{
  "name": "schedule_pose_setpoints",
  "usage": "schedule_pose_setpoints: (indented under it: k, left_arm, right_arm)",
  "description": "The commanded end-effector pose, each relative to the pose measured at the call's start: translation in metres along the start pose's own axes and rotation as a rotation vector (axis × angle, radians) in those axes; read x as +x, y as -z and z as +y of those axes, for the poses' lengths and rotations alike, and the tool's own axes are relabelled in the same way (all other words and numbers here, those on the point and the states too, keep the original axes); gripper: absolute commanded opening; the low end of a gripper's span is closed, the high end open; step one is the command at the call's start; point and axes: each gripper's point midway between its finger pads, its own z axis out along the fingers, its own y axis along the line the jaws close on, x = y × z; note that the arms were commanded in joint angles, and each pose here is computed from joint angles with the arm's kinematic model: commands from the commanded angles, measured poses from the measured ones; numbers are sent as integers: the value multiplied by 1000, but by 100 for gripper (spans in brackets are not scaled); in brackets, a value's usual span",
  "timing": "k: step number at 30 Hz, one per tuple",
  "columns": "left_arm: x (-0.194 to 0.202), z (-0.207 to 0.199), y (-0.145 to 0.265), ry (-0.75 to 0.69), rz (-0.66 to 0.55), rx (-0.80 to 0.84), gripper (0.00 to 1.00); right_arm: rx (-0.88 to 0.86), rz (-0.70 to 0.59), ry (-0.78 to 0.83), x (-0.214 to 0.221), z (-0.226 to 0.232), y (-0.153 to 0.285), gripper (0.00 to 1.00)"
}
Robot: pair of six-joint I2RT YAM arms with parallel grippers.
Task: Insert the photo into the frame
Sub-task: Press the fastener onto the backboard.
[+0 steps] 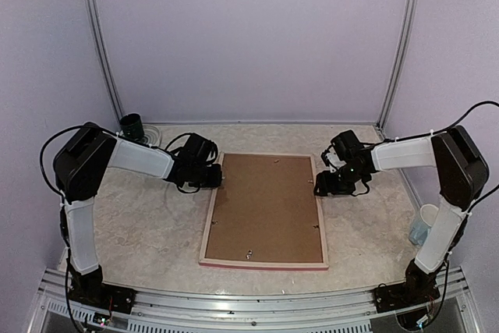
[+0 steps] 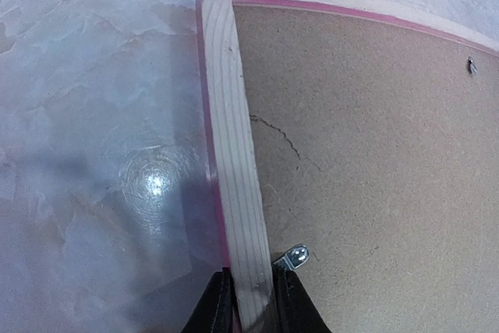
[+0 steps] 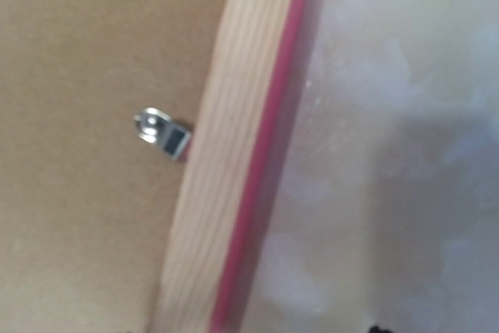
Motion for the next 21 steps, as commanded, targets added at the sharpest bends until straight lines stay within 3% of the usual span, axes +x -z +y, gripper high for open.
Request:
schedule_pose_setpoints:
  k: [1,6,17,21]
  left_arm:
    - [35,22,-11,-13,95,-86,15]
    - [35,21,-11,1,88,-85,11]
    - [38,15,-8,15,81,-71,12]
    - [39,16,-5,20,79,-67,17]
  right_arm:
    - [43,18,9,6,-3,-7,64]
    - [48,33,11,14,-2,-12,60]
    - [65,68,20,24,4,-25,50]
    - [57,64,10,24,6,-26,36]
